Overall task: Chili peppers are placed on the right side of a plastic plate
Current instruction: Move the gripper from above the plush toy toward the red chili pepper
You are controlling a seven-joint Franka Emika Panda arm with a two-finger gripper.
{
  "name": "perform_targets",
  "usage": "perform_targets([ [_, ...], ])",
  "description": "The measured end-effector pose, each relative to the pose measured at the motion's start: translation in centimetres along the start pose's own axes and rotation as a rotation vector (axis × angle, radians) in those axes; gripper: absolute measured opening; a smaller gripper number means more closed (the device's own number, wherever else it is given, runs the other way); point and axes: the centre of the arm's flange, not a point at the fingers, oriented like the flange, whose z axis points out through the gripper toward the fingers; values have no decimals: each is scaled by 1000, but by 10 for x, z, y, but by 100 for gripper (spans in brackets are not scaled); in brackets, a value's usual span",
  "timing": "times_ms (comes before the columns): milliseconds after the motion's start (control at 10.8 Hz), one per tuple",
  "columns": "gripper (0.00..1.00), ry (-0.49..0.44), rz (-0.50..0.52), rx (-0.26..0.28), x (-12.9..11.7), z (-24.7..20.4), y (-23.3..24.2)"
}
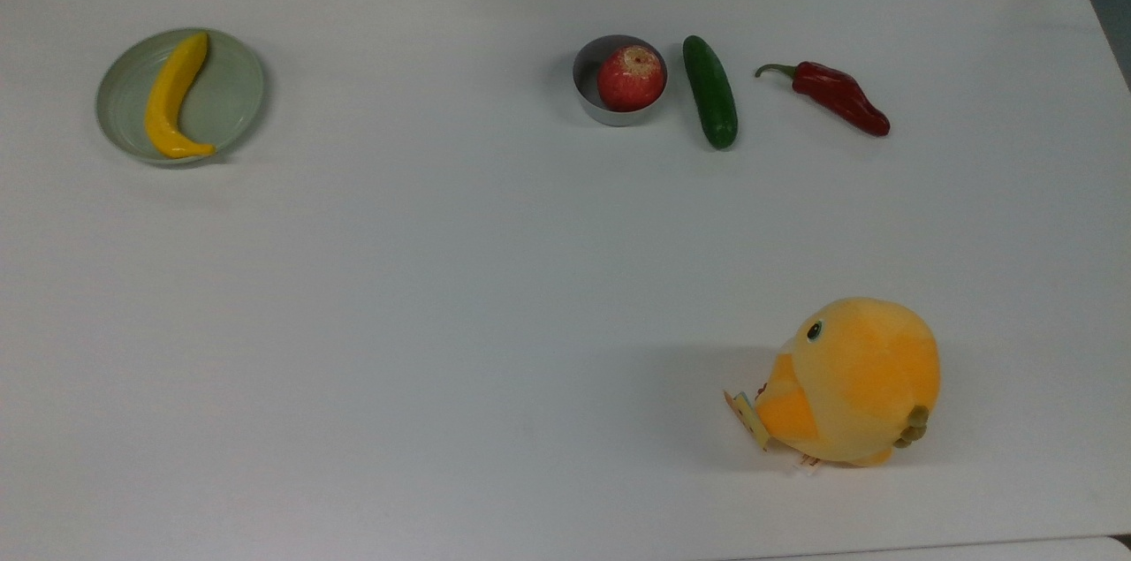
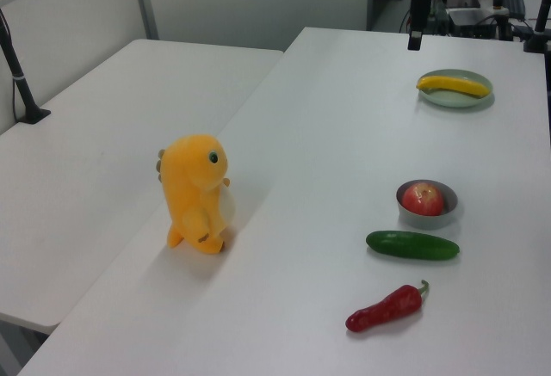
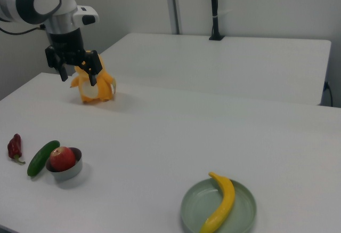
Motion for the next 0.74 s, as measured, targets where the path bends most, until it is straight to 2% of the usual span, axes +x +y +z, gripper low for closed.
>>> perform_targets([
  [557,100,-15,-24,2,0,7,-8],
  [743,100,-29,-87,5,1,14,-27],
])
